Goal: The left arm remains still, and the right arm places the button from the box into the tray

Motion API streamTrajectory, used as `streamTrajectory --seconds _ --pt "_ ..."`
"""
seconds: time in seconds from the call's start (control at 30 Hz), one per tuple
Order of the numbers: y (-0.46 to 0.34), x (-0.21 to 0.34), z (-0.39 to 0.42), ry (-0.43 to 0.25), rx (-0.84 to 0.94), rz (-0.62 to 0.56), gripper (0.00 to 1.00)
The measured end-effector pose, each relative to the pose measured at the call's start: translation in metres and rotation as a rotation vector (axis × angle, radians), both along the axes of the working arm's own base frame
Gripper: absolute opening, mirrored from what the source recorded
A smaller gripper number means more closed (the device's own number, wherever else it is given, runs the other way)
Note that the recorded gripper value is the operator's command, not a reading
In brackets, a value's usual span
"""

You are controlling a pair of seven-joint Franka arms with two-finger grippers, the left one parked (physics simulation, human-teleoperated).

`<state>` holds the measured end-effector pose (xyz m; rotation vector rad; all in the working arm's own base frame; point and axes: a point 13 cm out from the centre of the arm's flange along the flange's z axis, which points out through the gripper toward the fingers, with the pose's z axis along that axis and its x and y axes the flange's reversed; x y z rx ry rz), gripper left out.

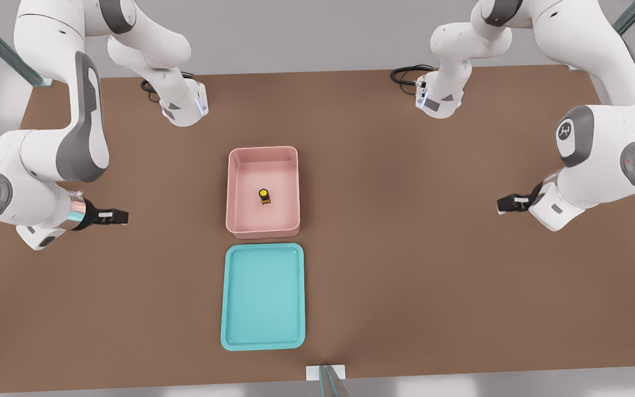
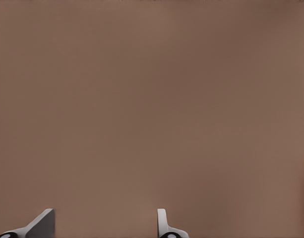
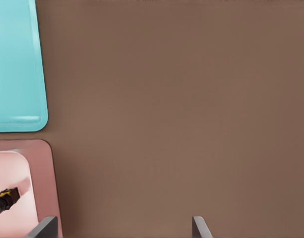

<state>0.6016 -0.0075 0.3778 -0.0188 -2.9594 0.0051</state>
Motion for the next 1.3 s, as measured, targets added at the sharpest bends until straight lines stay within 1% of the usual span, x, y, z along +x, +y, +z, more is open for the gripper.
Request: streamTrajectory --seconds 0.07,0.13,0.2,0.27,0.33,0.4,0.47,0.57,0.63,0.77,0.83,1.0,1.3 --pt "0.009 0.003 0.0 -0.01 0.003 0.013 1.0" --pt "0.098 -0.002 -0.001 -0.015 0.01 0.131 1.0" --pt "0.19 -0.019 -0.006 -0.016 0.011 0.235 1.0" --pt "0.246 -0.033 -0.028 0.0 0.01 0.264 1.0" --pt "0.255 -0.045 -0.056 0.027 0.011 0.213 1.0" --pt "0.25 -0.085 -0.082 0.045 0.019 0.146 1.0" --pt "0.247 -0.122 -0.099 0.034 0.03 0.084 1.0" --pt "0.264 -0.148 -0.12 0.001 0.033 0.028 1.0" --pt "0.288 -0.161 -0.138 -0.013 0.031 0.011 1.0" --pt "0.346 -0.187 -0.177 -0.04 0.012 0.019 1.0" --pt "0.353 -0.197 -0.202 -0.044 0.0 -0.009 1.0" --pt "0.355 -0.196 -0.25 -0.069 -0.006 -0.113 1.0" --pt "0.348 -0.191 -0.285 -0.12 -0.001 -0.241 1.0"
